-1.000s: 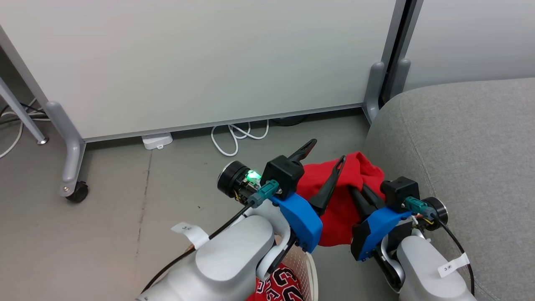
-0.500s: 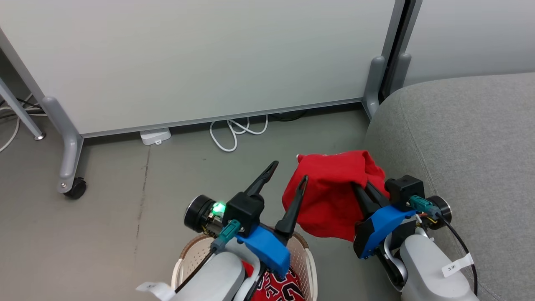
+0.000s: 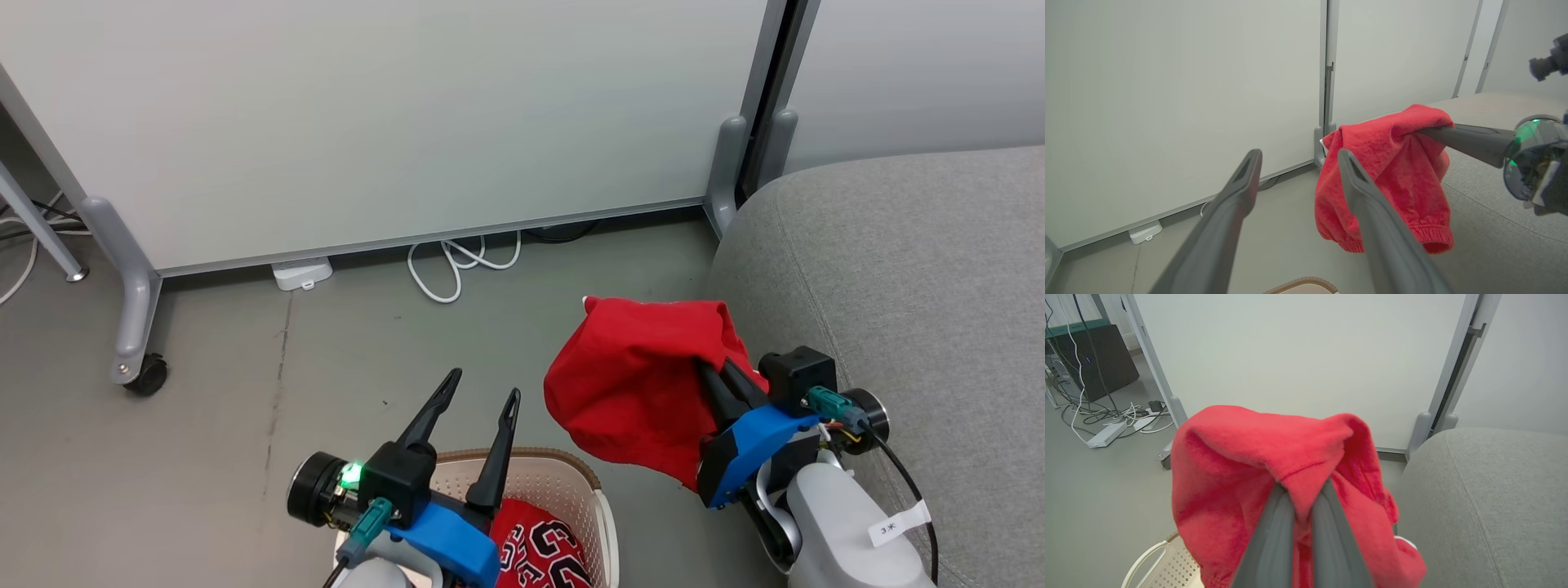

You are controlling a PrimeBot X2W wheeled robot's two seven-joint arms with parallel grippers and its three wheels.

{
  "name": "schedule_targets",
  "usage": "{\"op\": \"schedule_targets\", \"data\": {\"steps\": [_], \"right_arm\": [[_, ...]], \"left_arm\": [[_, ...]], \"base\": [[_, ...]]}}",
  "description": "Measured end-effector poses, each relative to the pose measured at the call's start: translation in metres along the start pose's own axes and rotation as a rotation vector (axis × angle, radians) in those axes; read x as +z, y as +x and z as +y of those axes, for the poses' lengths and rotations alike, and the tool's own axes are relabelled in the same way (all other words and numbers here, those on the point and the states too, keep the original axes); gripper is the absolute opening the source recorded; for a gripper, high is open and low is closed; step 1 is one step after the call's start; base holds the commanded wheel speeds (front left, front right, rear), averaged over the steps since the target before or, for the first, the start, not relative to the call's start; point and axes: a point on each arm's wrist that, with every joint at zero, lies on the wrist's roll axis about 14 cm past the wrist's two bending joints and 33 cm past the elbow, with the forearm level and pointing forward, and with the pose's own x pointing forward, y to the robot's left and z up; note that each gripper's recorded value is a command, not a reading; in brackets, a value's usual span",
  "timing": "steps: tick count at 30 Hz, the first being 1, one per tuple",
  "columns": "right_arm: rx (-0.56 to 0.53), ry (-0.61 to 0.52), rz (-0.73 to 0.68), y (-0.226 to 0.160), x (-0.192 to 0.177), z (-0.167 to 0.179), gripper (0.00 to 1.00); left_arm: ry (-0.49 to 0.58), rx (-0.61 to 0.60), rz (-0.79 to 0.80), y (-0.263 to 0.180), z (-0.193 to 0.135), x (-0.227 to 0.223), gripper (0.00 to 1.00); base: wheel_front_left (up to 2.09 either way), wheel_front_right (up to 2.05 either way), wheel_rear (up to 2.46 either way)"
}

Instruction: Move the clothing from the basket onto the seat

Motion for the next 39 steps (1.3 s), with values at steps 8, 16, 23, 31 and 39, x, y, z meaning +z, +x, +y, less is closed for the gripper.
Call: {"op": "schedule_targets", "data": {"steps": [8, 16, 23, 31, 39], "right_arm": [[0.0, 0.004, 0.007, -0.001, -0.003, 0.001, 0.0], [0.002, 0.007, 0.013, 0.0, -0.006, 0.001, 0.0], [-0.021, 0.016, 0.012, -0.003, -0.007, -0.007, 0.0], [-0.09, 0.022, 0.008, -0.017, -0.007, -0.031, 0.0], [-0.195, 0.028, 0.004, -0.045, -0.007, -0.065, 0.0]], "left_arm": [[-0.025, 0.013, 0.018, -0.012, 0.003, -0.011, 1.0], [-0.019, 0.015, 0.013, -0.01, 0.006, -0.01, 1.0], [-0.016, -0.018, 0.024, -0.006, -0.001, -0.014, 1.0], [-0.021, -0.091, 0.029, 0.008, -0.02, -0.017, 1.0], [-0.025, -0.213, 0.032, 0.028, -0.054, -0.019, 1.0]], "base": [[0.0, 0.0, 0.0], [0.0, 0.0, 0.0], [0.0, 0.0, 0.0], [0.0, 0.0, 0.0], [0.0, 0.0, 0.0]]}}
